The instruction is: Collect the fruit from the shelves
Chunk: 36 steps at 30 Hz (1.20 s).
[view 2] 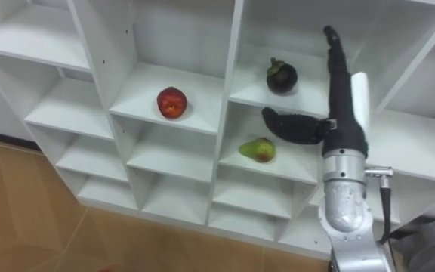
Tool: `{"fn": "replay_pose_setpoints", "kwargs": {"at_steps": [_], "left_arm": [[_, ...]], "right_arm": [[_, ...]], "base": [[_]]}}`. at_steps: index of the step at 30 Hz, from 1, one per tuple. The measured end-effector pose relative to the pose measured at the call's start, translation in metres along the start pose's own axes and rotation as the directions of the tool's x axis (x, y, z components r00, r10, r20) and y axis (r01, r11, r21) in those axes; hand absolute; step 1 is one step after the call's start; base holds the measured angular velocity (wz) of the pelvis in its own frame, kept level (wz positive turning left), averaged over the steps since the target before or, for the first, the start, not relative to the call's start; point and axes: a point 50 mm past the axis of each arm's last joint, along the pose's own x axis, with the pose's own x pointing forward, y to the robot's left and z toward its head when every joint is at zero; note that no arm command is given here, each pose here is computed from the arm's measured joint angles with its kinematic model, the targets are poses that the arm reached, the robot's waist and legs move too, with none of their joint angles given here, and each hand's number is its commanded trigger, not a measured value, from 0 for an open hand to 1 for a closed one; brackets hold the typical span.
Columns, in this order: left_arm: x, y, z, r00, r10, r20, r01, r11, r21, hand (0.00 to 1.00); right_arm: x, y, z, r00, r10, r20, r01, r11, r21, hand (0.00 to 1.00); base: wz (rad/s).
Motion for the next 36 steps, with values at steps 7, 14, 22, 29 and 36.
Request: {"fn": "replay_pose_setpoints", "kwargs": {"at_steps": [7, 14, 22, 29, 36], "left_arm": [[-0.002, 0.004, -0.006, 1.000, 0.021, -0.014, -0.021, 1.000, 0.001, 1.00], [-0.002, 0.004, -0.007, 0.999, 0.040, -0.014, -0.040, 0.999, 0.010, 1.00], [-0.003, 0.006, -0.008, 0.998, 0.061, -0.018, -0.061, 0.998, 0.010, 1.00], [-0.002, 0.005, -0.003, 0.998, 0.058, 0.001, -0.058, 0.998, 0.011, 1.00], [-0.002, 0.002, 0.001, 0.999, 0.033, 0.024, -0.034, 0.999, 0.038, 1.00]], "right_arm": [[0.001, -0.003, -0.002, 1.000, -0.007, -0.008, 0.007, 1.000, 0.007, 0.00], [0.005, -0.002, -0.006, 0.999, -0.007, -0.037, 0.008, 0.999, 0.043, 0.00], [0.009, -0.006, -0.010, 0.998, -0.025, -0.049, 0.026, 0.999, 0.032, 0.00], [0.015, -0.009, -0.014, 0.996, -0.048, -0.069, 0.051, 0.998, 0.042, 0.00], [0.022, -0.006, -0.023, 0.994, -0.047, -0.096, 0.047, 0.999, -0.006, 0.00]], "base": [[0.00], [0.02], [0.06], [0.07], [0.00]]}}
